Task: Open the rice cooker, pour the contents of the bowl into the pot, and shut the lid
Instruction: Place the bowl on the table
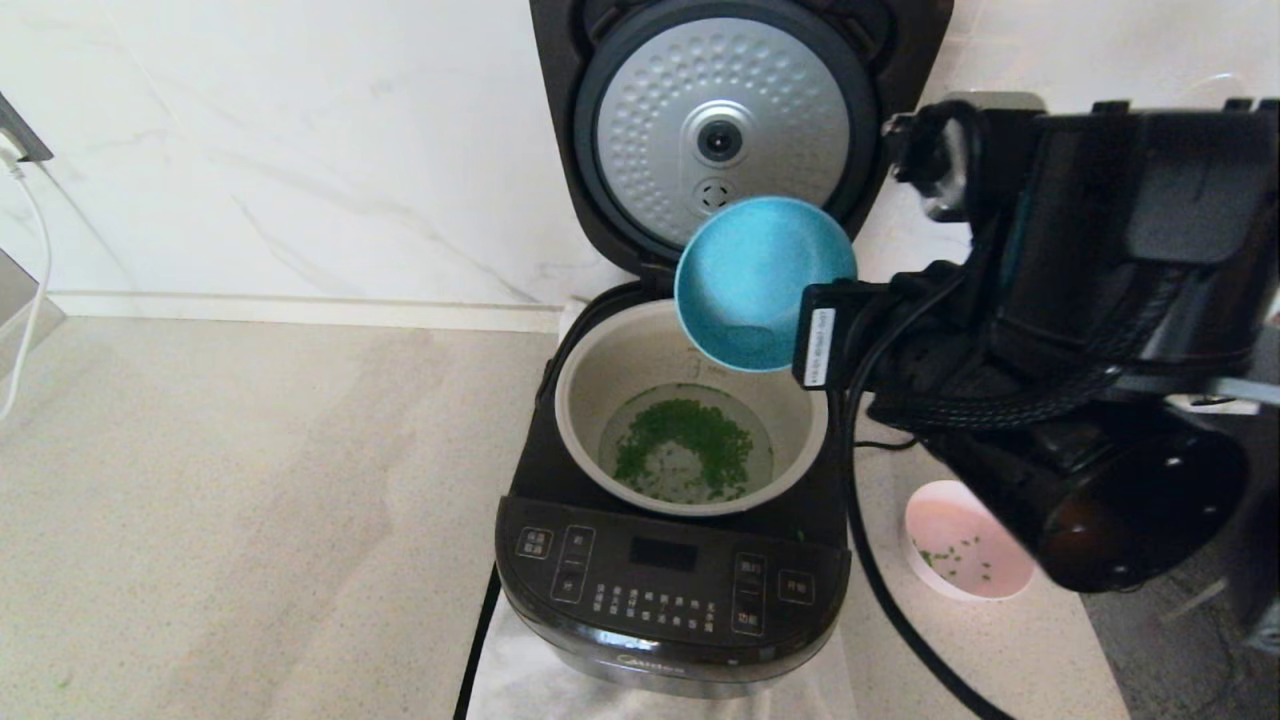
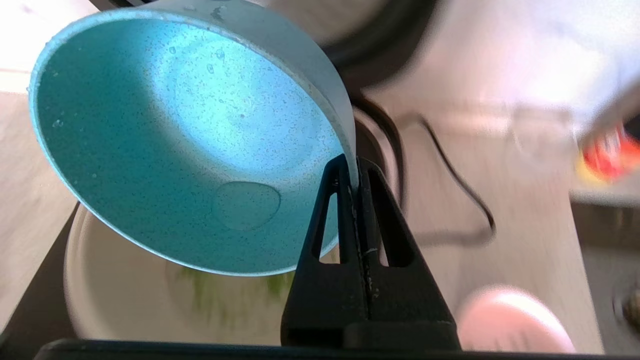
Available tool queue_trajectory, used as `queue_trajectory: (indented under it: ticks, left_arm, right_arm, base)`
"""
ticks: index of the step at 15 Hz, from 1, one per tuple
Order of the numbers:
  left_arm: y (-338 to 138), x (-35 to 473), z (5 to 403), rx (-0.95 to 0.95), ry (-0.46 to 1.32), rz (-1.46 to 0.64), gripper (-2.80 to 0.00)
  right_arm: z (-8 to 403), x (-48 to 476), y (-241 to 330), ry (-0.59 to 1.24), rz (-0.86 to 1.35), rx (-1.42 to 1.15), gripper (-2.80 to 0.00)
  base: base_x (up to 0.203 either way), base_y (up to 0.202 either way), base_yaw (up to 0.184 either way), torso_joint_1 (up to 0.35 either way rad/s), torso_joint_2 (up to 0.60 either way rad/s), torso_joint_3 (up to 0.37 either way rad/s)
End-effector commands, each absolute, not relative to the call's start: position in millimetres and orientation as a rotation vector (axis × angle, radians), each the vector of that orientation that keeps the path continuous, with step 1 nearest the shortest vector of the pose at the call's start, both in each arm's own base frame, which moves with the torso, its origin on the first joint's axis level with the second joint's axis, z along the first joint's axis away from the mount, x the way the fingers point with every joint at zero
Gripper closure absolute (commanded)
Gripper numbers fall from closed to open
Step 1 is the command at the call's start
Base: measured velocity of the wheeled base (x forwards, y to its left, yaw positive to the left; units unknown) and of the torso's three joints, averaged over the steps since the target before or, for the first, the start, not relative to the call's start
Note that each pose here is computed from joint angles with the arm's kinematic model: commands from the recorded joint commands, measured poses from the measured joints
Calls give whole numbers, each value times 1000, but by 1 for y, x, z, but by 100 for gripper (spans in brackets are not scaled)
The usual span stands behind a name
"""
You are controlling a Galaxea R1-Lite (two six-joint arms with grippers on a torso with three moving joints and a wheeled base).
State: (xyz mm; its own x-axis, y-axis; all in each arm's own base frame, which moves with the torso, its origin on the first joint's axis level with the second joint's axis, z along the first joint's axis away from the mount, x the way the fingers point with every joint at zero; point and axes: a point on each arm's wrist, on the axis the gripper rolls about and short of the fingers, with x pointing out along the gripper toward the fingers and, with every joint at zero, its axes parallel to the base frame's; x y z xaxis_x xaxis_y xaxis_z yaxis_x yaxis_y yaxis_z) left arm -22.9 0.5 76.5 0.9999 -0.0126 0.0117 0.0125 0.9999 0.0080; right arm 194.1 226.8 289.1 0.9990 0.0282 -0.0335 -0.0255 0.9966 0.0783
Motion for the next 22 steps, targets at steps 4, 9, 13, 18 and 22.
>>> queue_trajectory:
  ticks: [4, 9, 13, 18, 22]
  left_arm:
    - [1, -22, 74, 8, -3, -12, 0]
    - [1, -22, 74, 8, -3, -12, 0]
    - [1, -22, 74, 8, -3, -12, 0]
    - [1, -22, 74, 8, -3, -12, 0]
    - [1, -22, 74, 8, -3, -12, 0]
  right_arm:
    - [326, 134, 135, 299, 11, 158, 0]
    - [315, 94, 53, 508, -167, 203, 0]
    - [276, 69, 19, 696, -274, 271, 0]
    - [217, 37, 6, 881, -287, 248, 0]
    - [184, 33, 6, 1039, -274, 201, 0]
  base:
    - [0, 0, 0, 0, 0, 0]
    - [0, 0, 0, 0, 0, 0]
    - [0, 0, 0, 0, 0, 0]
    - [0, 0, 0, 0, 0, 0]
    - [0, 0, 0, 0, 0, 0]
